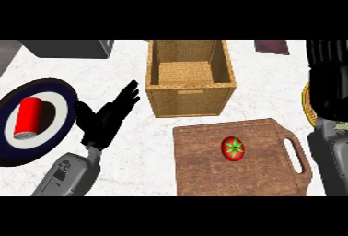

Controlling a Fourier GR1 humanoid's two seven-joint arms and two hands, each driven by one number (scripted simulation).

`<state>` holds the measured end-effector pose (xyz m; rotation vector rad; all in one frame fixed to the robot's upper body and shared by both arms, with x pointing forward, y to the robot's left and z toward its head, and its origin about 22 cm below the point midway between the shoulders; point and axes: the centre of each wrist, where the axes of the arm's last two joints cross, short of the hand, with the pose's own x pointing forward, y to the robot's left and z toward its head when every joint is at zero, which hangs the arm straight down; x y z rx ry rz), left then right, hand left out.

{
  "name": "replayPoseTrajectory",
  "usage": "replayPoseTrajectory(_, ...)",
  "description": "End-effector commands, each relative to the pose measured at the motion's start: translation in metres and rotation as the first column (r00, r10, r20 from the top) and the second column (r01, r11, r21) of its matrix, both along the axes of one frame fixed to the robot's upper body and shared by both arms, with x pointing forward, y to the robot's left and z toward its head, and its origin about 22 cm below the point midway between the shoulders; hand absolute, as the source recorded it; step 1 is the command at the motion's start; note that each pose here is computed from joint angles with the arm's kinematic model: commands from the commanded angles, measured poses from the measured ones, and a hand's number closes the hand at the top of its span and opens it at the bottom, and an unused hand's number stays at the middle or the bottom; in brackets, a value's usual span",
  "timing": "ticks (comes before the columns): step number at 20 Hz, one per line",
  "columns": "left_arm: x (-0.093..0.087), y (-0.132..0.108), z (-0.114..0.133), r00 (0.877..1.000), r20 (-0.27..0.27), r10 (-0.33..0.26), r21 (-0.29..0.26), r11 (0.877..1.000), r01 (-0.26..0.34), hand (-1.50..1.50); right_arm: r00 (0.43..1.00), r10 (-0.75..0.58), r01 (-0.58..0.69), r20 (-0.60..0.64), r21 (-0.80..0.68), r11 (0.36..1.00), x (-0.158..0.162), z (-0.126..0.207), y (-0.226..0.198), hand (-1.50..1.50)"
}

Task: Pick the tomato from the cutting board and place it in the basket

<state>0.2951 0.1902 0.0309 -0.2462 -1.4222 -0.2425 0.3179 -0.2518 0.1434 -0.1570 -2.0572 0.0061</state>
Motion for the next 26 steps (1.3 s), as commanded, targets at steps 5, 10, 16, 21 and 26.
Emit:
replayPoseTrajectory(5,-0.053,0.081,-0.07,0.906,-0.277,0.321,0.212,0.94,-0.268,0.0,0.989,0.119,-0.106,-0.09,0.136,0.985,0.0,-0.02,0.023,1.5)
replayPoseTrajectory(10,-0.068,0.097,-0.084,0.872,-0.323,0.366,0.278,0.918,-0.282,0.0,0.938,0.324,-0.332,-0.12,-0.055,0.942,-0.021,-0.06,0.13,1.5)
replayPoseTrajectory(16,-0.089,0.093,-0.09,0.856,-0.335,0.393,0.275,0.91,-0.311,0.0,0.967,0.022,-0.106,-0.255,-0.318,0.942,-0.02,-0.07,0.151,-1.5)
replayPoseTrajectory(21,-0.094,0.105,-0.093,0.84,-0.338,0.424,0.295,0.895,-0.334,0.0,0.938,-0.288,0.089,-0.194,-0.666,0.74,0.011,-0.036,0.104,-1.5)
replayPoseTrajectory(26,-0.097,0.112,-0.089,0.82,-0.362,0.443,0.296,0.889,-0.349,0.0,0.905,-0.368,0.029,-0.214,-0.831,0.555,0.003,0.023,0.097,-1.5)
